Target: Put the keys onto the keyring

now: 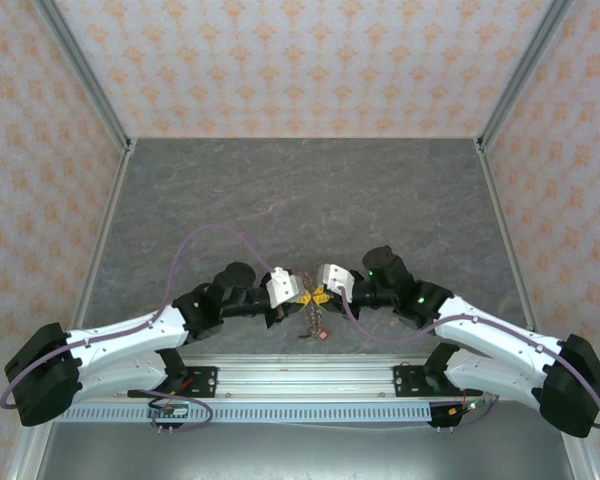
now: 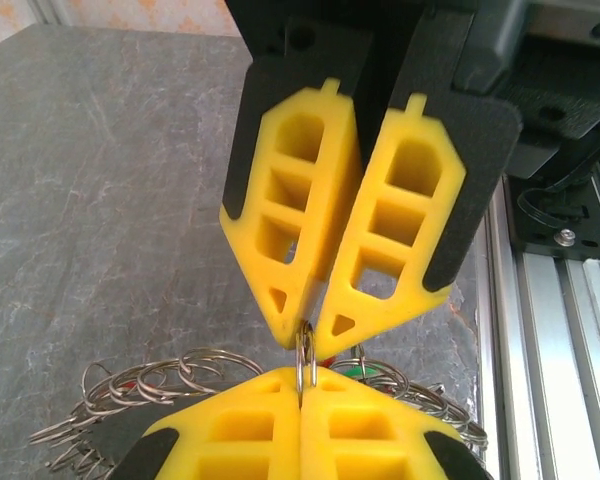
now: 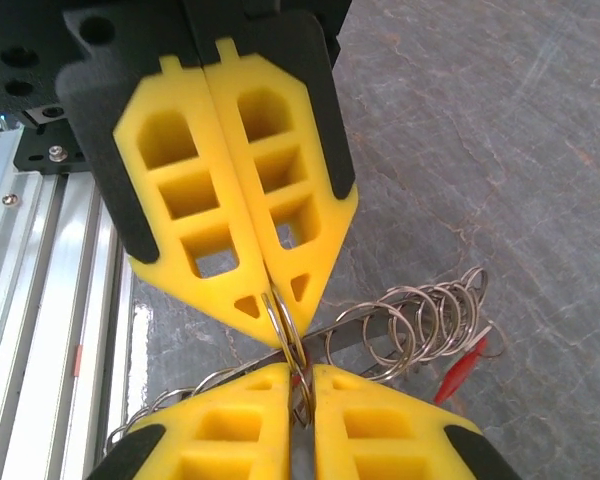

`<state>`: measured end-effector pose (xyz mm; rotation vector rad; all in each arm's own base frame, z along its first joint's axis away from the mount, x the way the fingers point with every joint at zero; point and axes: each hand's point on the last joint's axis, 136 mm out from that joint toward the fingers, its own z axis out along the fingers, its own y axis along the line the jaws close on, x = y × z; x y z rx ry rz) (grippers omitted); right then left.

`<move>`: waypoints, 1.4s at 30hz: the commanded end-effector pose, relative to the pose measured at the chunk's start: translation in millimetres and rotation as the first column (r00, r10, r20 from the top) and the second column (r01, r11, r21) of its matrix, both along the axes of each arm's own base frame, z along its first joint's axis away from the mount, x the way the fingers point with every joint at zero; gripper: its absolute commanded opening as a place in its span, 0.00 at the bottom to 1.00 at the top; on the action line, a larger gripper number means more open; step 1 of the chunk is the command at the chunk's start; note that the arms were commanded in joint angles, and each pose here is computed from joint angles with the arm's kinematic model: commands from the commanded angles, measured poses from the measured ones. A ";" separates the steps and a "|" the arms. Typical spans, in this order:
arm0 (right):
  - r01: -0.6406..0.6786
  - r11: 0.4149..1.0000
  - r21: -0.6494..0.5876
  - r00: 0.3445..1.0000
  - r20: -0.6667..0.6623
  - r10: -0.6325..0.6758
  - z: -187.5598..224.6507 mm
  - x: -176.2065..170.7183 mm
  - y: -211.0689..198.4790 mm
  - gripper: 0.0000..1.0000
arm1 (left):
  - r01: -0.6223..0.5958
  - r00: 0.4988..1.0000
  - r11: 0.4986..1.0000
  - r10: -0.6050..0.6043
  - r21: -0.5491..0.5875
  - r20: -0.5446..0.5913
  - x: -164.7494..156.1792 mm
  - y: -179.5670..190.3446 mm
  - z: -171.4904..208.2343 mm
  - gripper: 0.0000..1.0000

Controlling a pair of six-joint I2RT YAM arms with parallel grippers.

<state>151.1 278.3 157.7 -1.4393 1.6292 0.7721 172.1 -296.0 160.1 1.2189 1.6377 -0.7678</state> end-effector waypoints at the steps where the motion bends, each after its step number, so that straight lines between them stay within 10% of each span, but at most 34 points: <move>1: 0.005 0.998 0.069 1.000 -0.006 -0.004 5.8 1.1 5.0 0.11 | 0.056 0.997 0.992 -0.050 -0.114 0.059 -6.5 -8.2 31.5 0.00; 33: -0.047 0.989 0.141 0.999 0.018 0.045 26.1 -3.9 8.7 0.07 | 0.057 0.998 0.993 -0.053 -0.102 0.044 -6.8 -8.7 30.2 0.00; 42: -0.011 1.000 0.011 1.000 0.011 0.011 17.3 1.6 -1.6 0.01 | -0.046 0.998 0.999 0.046 0.008 0.048 8.6 4.2 12.5 0.24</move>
